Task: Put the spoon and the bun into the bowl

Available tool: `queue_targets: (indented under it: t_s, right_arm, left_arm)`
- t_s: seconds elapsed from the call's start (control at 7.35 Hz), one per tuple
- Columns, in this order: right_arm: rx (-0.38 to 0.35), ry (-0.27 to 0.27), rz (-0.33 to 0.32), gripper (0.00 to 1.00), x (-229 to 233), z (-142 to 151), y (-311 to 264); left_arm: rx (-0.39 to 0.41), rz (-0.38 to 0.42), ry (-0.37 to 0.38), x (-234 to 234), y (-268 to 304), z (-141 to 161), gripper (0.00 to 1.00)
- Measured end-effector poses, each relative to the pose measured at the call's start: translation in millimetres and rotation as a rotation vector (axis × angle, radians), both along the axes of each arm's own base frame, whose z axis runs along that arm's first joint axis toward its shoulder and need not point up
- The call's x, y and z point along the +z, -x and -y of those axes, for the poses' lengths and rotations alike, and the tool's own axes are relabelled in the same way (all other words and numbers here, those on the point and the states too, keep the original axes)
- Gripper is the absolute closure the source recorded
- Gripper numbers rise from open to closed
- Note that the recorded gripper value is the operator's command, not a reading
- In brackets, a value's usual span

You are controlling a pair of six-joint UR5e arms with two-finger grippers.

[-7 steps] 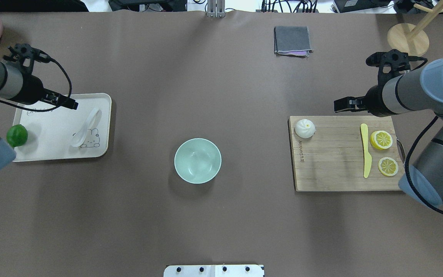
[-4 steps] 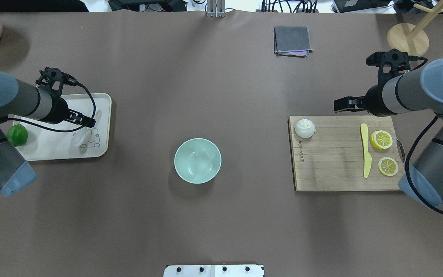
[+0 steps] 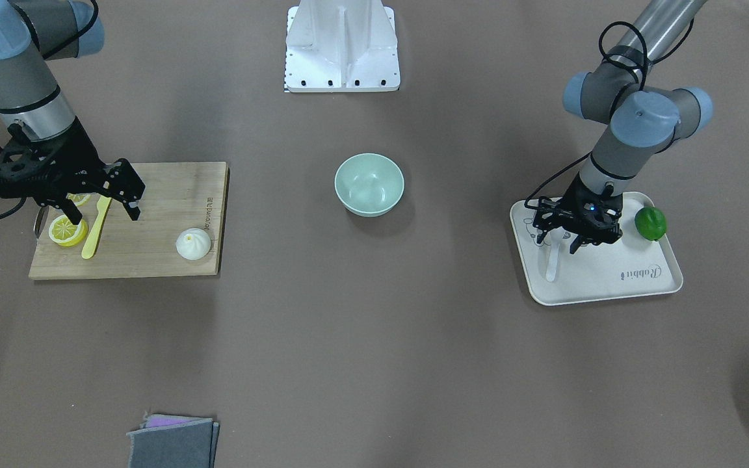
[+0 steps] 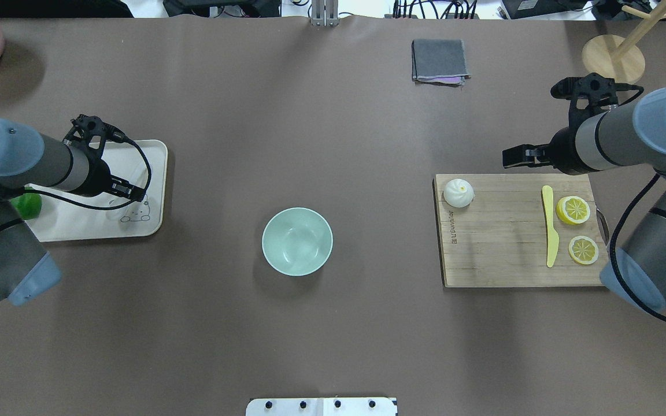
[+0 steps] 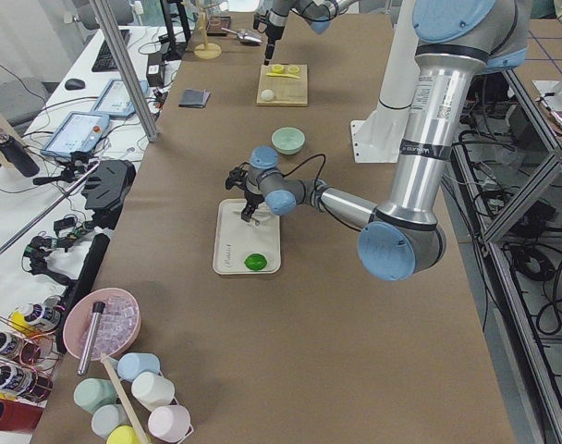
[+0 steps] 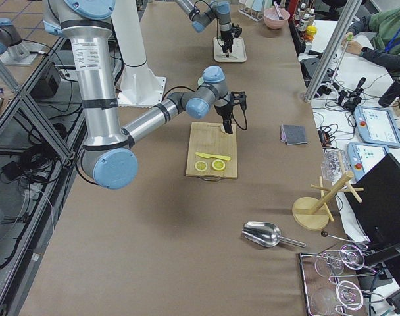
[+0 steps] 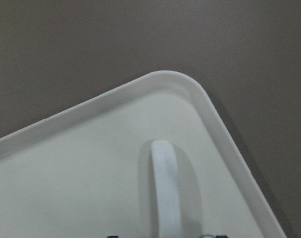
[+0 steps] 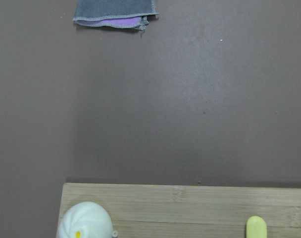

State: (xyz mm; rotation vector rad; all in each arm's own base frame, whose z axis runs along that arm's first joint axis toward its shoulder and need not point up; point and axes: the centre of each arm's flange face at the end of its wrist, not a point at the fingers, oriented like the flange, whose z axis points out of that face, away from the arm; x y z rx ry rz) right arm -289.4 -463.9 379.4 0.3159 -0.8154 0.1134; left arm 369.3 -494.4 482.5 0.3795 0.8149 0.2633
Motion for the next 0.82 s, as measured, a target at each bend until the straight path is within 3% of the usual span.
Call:
queue_targets:
  t_s: [0.27, 0.82]
  right_arm:
    - [0.0, 0.0, -0.001, 0.0, 0.4, -0.1, -0.2]
    - [0.0, 0.001, -0.001, 0.0, 0.8, -0.2, -0.3]
  left_arm:
    - [0.002, -0.003, -0.004, -3.0, -2.7, 0.3, 1.0]
    - [-0.01, -0.015, -0.019, -14.0, -0.9, 0.9, 1.0]
